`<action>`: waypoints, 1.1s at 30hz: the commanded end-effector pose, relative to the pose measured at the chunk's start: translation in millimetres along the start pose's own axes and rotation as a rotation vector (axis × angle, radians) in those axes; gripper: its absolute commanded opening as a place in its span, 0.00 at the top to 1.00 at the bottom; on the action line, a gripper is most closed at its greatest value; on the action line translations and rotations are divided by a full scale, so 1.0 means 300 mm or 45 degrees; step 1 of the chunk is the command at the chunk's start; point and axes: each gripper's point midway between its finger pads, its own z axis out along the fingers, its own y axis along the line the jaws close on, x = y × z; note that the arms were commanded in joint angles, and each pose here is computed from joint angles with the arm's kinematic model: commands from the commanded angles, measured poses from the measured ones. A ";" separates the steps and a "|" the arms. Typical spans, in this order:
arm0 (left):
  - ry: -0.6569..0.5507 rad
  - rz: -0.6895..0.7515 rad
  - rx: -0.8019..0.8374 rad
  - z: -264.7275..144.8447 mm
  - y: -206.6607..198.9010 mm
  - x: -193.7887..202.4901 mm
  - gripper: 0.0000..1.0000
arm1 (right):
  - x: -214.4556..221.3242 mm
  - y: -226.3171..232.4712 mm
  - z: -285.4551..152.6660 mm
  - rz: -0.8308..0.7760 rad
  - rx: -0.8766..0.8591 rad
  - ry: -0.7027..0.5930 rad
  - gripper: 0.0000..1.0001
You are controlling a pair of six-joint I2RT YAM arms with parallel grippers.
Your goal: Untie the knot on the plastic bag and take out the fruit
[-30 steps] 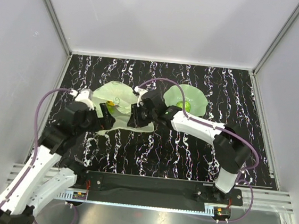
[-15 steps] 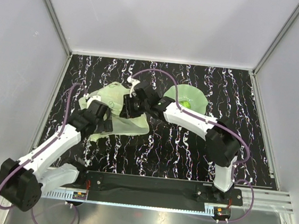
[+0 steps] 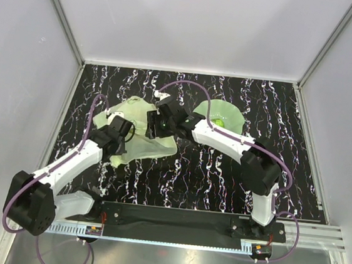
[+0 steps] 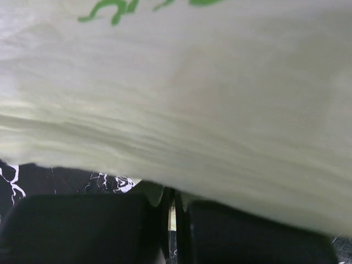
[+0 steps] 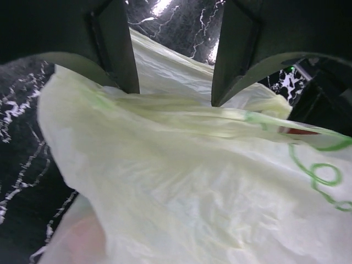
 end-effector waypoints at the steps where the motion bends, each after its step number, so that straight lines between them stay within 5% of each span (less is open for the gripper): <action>1: -0.173 -0.076 0.005 -0.043 0.002 -0.124 1.00 | -0.154 -0.011 -0.110 -0.019 0.085 -0.169 0.35; 4: -0.223 -0.108 0.007 -0.069 0.016 -0.140 1.00 | -0.154 0.014 -0.128 -0.041 0.033 -0.167 0.34; 11: -0.344 -0.184 0.071 -0.159 0.040 -0.176 1.00 | 0.030 0.297 -0.217 -0.309 -0.572 -0.027 0.45; 15: -0.359 -0.157 0.122 -0.198 0.035 -0.186 1.00 | 0.084 0.374 -0.229 -0.414 -0.588 -0.033 0.45; 21: -0.358 -0.135 0.183 -0.220 0.011 -0.197 1.00 | -0.085 0.327 -0.128 -0.351 -0.299 -0.150 0.34; 26: -0.348 -0.114 0.165 -0.214 0.024 -0.179 1.00 | -0.320 -0.008 -0.014 -0.006 0.087 -0.274 0.31; 33: -0.372 -0.111 0.172 -0.231 0.039 -0.174 1.00 | -0.516 -0.313 -0.016 0.091 0.436 -0.366 0.31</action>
